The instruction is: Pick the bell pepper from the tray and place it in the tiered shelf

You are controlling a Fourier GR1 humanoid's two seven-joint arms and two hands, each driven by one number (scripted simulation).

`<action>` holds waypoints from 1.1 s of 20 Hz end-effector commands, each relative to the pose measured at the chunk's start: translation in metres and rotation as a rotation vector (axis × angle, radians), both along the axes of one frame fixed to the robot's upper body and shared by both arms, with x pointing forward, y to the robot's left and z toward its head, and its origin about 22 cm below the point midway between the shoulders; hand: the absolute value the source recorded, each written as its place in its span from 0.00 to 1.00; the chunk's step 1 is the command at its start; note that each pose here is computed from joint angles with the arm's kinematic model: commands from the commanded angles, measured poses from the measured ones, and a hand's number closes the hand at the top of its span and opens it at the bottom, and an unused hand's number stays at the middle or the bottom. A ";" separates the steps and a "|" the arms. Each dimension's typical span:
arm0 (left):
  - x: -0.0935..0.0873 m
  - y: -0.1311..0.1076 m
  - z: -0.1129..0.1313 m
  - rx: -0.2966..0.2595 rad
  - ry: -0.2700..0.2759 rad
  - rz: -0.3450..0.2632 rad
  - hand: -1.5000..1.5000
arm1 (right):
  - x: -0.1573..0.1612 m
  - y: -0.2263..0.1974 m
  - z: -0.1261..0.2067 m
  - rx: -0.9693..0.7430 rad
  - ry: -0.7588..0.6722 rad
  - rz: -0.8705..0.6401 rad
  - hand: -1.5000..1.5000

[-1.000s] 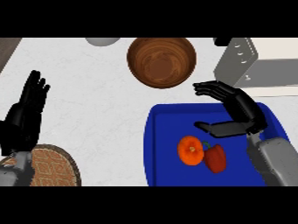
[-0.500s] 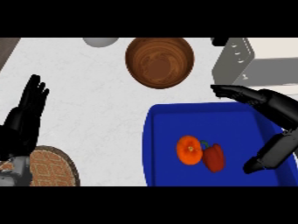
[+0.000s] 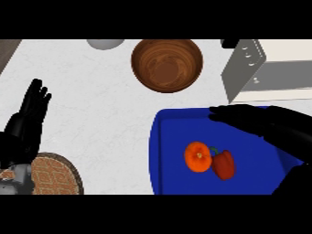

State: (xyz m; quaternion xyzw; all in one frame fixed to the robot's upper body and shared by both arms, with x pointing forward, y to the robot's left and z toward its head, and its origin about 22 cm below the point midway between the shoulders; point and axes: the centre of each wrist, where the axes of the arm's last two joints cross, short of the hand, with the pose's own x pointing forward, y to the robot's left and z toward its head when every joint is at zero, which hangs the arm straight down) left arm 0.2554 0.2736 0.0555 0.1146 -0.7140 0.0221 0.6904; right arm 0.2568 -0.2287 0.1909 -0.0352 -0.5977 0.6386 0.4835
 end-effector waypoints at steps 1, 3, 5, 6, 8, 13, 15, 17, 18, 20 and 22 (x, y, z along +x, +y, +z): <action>-0.006 -0.013 -0.008 -0.012 0.002 -0.006 0.50 | -0.031 0.022 -0.003 -0.182 -0.104 -0.041 0.00; -0.007 -0.003 0.001 -0.002 -0.001 -0.019 0.50 | -0.045 0.040 -0.010 -0.192 -0.098 -0.088 0.00; 0.000 0.007 0.007 -0.001 -0.003 -0.033 0.50 | -0.041 0.062 -0.013 -0.244 -0.090 -0.099 0.00; -0.003 0.007 0.018 0.019 -0.021 -0.010 0.50 | -0.042 0.054 -0.031 -0.276 -0.097 -0.098 0.00; 0.006 -0.009 0.003 0.004 -0.009 -0.016 0.50 | -0.044 0.061 -0.032 -0.333 -0.146 -0.101 0.00; 0.002 -0.013 0.014 -0.008 -0.011 -0.027 0.50 | -0.046 0.072 -0.062 -0.520 -0.213 -0.146 0.00; 0.016 0.007 0.011 -0.008 -0.002 -0.013 0.50 | -0.036 0.075 -0.061 -0.573 -0.202 -0.169 0.00; -0.005 -0.016 0.001 0.000 -0.007 -0.026 0.50 | -0.040 0.059 -0.078 -0.573 -0.215 -0.198 0.00; 0.012 -0.003 0.008 0.014 -0.016 0.004 0.50 | -0.030 0.061 -0.070 -0.563 -0.209 -0.208 0.00; -0.001 -0.022 -0.001 0.005 -0.006 0.003 0.50 | -0.034 0.058 -0.083 -0.522 -0.180 -0.210 0.00; 0.000 0.011 -0.002 -0.003 -0.007 -0.023 0.50 | -0.035 0.046 -0.099 -0.542 -0.189 -0.197 0.00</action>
